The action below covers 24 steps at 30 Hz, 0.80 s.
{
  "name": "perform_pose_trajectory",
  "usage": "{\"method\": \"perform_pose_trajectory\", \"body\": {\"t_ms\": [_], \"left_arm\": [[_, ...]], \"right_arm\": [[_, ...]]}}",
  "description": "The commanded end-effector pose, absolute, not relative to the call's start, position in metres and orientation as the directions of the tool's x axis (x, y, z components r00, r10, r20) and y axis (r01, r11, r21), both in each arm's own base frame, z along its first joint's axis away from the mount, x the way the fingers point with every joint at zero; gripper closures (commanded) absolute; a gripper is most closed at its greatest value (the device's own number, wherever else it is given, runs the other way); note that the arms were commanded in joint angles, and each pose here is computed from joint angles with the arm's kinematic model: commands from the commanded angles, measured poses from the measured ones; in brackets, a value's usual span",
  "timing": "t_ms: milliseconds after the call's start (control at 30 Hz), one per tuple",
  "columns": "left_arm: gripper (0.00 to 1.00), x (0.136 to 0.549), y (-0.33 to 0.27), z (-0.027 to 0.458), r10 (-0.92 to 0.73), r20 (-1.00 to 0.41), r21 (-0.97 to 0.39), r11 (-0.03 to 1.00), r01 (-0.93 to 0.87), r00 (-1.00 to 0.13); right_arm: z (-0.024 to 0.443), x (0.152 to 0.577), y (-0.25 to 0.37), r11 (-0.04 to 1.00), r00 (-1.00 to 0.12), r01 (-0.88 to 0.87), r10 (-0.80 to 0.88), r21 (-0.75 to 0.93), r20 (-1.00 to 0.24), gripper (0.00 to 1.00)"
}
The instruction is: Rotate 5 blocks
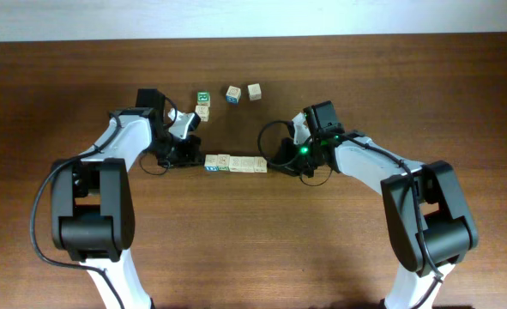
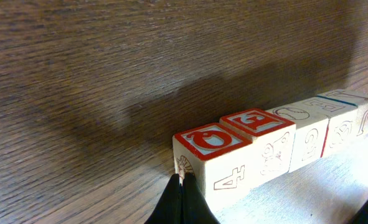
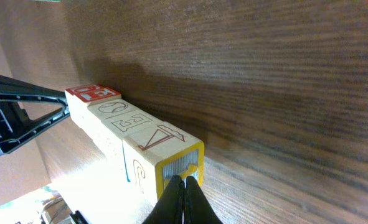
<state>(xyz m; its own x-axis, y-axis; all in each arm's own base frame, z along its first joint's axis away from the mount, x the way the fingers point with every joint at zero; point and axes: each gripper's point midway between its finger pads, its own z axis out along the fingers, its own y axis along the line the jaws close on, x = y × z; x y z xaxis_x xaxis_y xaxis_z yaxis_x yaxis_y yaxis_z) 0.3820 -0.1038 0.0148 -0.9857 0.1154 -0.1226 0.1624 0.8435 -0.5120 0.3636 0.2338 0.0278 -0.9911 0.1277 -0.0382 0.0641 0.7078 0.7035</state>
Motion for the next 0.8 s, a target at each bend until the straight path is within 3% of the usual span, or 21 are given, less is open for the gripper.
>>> {"method": "perform_pose_trajectory", "body": {"t_ms": [0,767], "left_arm": [[1.00,0.385,-0.120,0.021,0.130,-0.139,-0.557,0.809,0.186,-0.982],[1.00,0.389,-0.116,0.026,0.120,-0.142,-0.557,0.811,0.179,-0.983]], "right_arm": [[0.053,0.362,0.246,0.666,-0.993,-0.010,0.079,0.746,-0.084,0.96],[0.091,0.362,0.289,0.677,-0.983,-0.164,-0.049,0.717,-0.179,0.96]]}}
